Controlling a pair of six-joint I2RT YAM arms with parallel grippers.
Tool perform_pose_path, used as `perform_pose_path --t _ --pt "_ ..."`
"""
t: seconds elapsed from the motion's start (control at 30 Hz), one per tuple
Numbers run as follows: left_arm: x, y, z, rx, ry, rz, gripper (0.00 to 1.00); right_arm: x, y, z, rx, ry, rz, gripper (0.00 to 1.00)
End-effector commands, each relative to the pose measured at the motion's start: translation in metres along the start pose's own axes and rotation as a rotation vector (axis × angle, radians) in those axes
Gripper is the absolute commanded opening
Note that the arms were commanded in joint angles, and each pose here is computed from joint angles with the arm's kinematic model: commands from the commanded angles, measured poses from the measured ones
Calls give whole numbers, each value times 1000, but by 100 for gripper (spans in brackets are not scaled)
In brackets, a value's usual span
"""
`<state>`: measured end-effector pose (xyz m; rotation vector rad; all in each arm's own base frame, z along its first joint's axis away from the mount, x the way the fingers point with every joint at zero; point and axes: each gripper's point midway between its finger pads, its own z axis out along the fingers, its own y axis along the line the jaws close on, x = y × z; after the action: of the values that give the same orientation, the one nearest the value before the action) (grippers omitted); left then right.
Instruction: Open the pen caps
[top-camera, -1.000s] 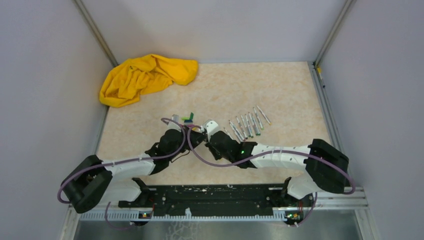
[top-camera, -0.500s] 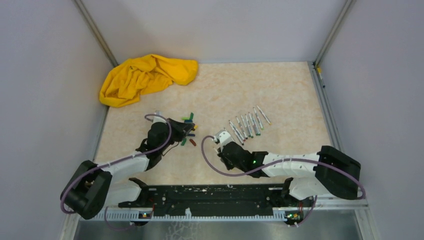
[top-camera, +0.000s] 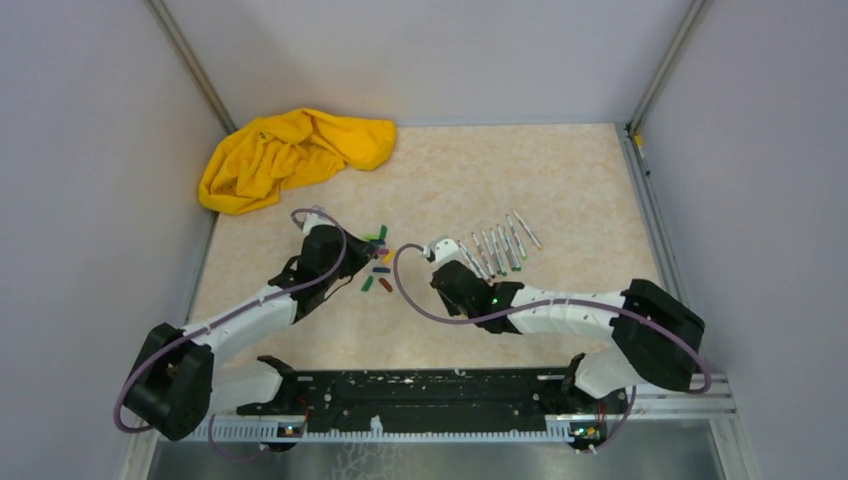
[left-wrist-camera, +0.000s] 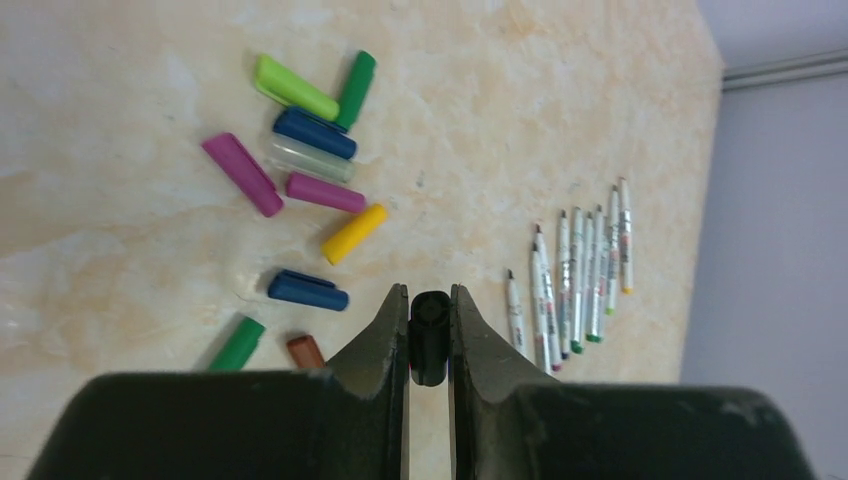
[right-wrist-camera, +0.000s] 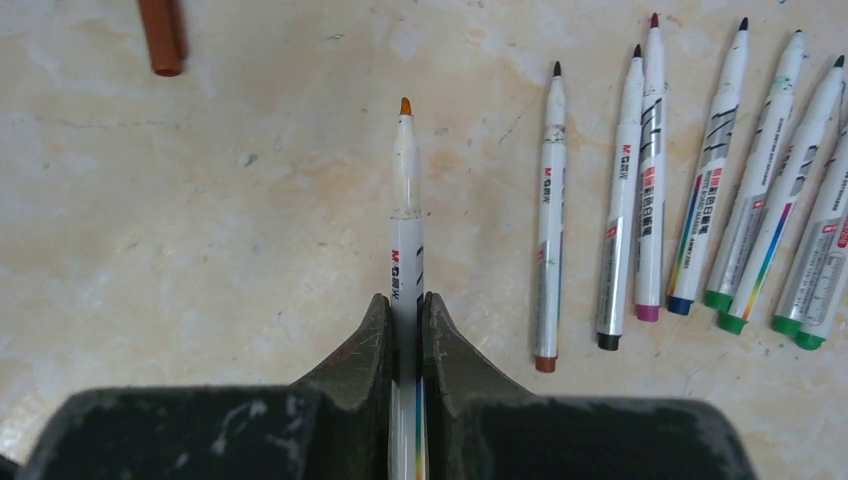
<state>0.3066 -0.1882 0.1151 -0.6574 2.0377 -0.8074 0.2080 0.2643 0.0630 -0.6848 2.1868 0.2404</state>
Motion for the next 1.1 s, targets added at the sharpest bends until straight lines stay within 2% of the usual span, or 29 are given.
perform_pose_path --t 0.0,0.17,0.43,0.5,0.73,1.07 --pt "-9 35 4 -182 -28 144 13 -25 -14 17 76 -27 6 0" --pt "-6 54 12 -255 -29 195 20 -26 -25 35 111 -2 -3 0" --pt "3 76 20 -326 -5 222 24 -24 -34 47 117 16 -13 0" --pt "3 79 21 -337 -5 227 27 -24 -34 49 115 22 -17 1" --pt "6 85 25 -357 3 235 41 -15 -35 60 114 58 -30 11" --pt "5 81 22 -344 3 225 47 -5 -41 62 135 76 -33 26"
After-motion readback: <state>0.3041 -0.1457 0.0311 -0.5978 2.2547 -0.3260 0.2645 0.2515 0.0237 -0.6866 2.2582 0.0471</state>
